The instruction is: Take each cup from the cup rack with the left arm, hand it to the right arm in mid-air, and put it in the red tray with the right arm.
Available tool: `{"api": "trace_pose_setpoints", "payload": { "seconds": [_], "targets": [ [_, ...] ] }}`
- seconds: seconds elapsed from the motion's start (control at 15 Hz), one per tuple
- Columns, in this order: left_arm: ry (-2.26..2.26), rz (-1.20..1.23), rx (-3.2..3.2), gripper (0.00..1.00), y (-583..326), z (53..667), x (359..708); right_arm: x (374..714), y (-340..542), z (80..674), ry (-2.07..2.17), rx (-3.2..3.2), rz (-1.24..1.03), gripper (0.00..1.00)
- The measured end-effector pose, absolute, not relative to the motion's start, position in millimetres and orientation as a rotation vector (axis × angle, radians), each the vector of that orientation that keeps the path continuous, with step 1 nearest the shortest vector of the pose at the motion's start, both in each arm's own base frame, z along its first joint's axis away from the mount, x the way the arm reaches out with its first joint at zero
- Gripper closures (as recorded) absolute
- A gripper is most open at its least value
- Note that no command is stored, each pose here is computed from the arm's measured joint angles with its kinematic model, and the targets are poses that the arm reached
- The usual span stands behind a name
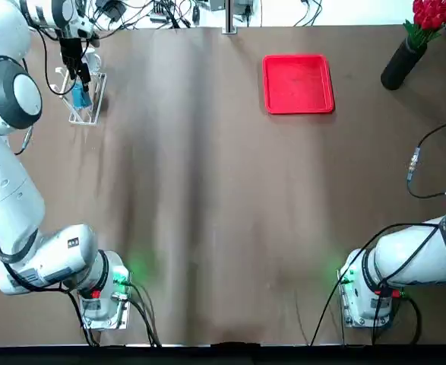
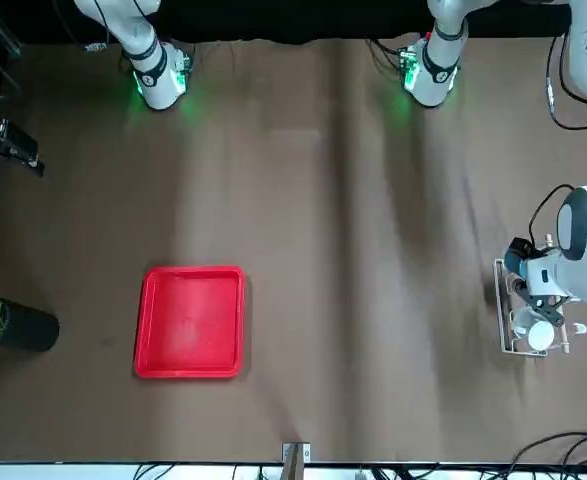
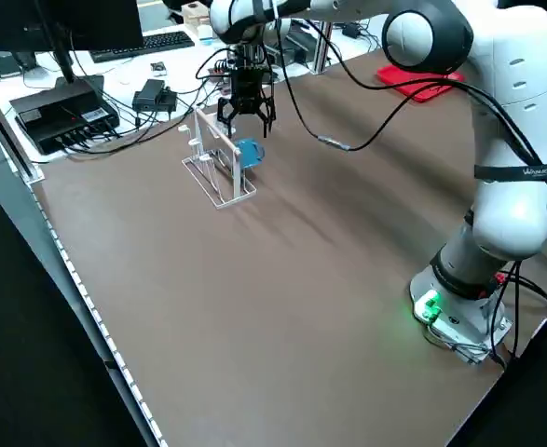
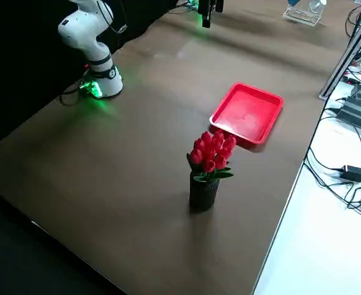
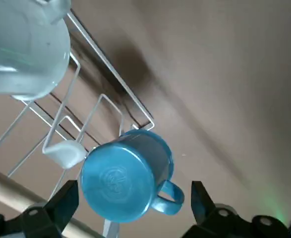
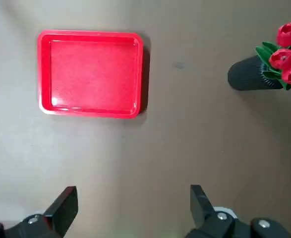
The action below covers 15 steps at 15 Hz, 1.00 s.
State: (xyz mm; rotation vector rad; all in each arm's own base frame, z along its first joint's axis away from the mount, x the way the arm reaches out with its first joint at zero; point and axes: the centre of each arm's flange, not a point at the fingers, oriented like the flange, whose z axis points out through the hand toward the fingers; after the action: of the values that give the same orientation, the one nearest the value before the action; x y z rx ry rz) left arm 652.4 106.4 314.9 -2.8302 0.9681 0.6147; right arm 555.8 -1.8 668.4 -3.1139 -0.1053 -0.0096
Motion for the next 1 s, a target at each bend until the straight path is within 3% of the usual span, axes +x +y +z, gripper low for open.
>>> {"api": "trace_pose_setpoints", "payload": {
  "seconds": [1.0],
  "targets": [
    [1.026, 0.676, -2.752, 0.00, 98.5, 293.7, 653.9, 555.8, 2.0, 668.4, -0.115, -3.106, -0.010, 0.00]
  ]
}}
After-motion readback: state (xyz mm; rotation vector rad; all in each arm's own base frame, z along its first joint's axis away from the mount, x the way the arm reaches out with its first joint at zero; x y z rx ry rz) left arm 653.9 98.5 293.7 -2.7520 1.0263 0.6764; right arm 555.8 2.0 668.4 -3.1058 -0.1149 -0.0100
